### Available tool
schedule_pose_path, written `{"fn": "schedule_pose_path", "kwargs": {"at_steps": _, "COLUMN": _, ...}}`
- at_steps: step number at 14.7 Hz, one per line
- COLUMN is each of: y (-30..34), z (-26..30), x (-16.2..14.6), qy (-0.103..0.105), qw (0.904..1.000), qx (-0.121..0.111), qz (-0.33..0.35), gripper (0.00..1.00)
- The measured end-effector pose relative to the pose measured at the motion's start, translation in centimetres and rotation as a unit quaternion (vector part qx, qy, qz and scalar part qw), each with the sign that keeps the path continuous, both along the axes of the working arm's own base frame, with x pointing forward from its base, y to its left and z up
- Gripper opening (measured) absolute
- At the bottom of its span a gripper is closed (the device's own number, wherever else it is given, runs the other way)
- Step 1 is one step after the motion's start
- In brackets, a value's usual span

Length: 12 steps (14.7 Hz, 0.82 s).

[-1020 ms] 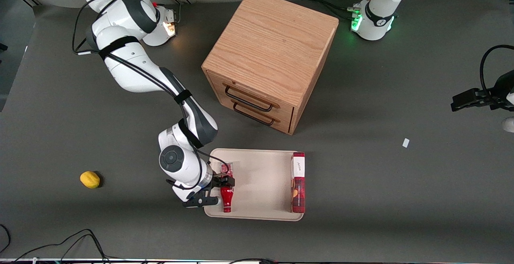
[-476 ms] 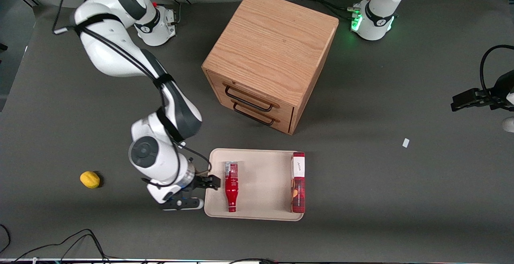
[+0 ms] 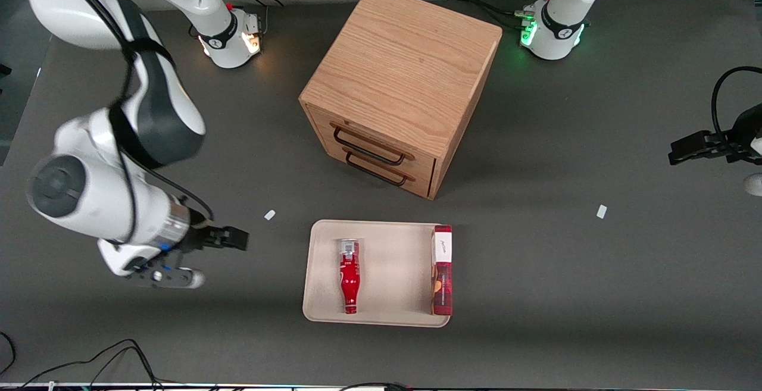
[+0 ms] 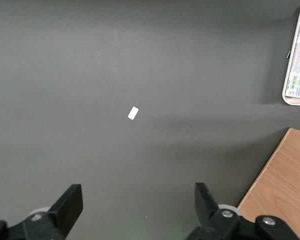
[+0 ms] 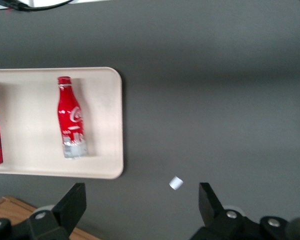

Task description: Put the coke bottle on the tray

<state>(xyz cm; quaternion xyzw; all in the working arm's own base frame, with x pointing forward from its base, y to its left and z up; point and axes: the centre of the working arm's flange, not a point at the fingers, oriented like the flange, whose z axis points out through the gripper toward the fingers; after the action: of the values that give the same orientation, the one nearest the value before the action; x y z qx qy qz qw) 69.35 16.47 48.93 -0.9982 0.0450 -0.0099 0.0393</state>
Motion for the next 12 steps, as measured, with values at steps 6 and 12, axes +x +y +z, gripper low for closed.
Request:
{"fn": "schedule_pose_path", "kwargs": {"at_steps": 6, "y": -6.8, "z": 6.5, "x": -9.9, "qy": 0.001, "qw": 0.9984, "qx": -0.021, "qz": -0.052, "gripper": 1.00}}
{"fn": "schedule_pose_path", "kwargs": {"at_steps": 12, "y": -11.2, "z": 8.8, "x": -17.0, "qy": 0.007, "qw": 0.9974, "qx": -0.013, "qz": -0.070, "gripper": 1.00}}
